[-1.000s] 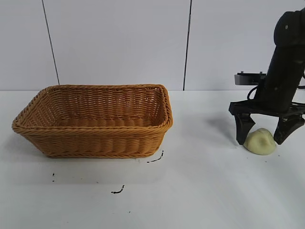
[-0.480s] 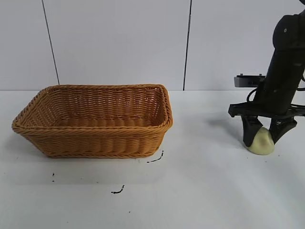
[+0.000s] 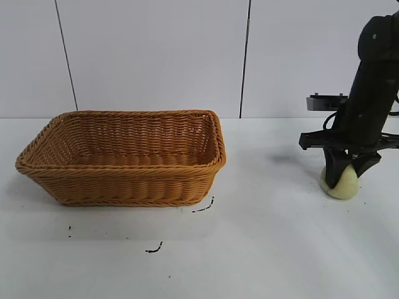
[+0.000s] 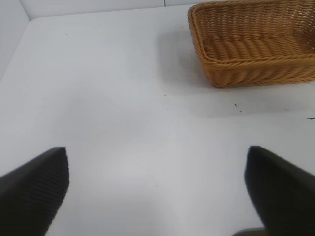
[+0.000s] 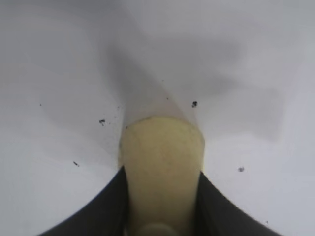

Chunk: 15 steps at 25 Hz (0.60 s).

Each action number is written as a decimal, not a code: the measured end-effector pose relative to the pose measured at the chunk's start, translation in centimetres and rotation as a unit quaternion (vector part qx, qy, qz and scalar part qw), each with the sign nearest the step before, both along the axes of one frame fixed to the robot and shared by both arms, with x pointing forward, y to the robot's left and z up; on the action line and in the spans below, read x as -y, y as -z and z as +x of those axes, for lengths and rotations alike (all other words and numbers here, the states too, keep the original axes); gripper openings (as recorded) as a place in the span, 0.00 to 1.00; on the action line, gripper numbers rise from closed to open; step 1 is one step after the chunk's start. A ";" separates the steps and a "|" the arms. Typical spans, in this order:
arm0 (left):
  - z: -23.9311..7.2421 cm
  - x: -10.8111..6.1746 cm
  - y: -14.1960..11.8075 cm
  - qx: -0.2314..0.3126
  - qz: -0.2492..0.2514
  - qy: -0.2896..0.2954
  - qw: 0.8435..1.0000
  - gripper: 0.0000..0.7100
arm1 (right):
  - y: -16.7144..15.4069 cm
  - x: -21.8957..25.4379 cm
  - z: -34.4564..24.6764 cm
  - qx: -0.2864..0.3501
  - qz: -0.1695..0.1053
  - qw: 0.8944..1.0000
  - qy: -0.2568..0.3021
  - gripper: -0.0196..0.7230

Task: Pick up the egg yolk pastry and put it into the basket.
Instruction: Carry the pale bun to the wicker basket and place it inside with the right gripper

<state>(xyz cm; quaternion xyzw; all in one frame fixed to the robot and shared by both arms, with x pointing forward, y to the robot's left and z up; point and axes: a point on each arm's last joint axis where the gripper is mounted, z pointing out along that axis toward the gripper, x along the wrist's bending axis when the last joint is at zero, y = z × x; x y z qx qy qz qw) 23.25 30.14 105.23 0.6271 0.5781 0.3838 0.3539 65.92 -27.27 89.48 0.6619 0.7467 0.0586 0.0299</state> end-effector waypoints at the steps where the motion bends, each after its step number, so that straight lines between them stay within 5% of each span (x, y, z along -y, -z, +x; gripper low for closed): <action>1: 0.0 0.0 0.0 0.000 0.000 0.000 1.000 0.98 | -0.6 0.0 -0.1 0.003 0.000 1.000 0.000 0.31; 15: 0.0 0.0 0.0 0.000 0.000 0.000 1.000 0.98 | -13.3 0.1 -1.6 0.095 0.002 0.995 -0.010 0.30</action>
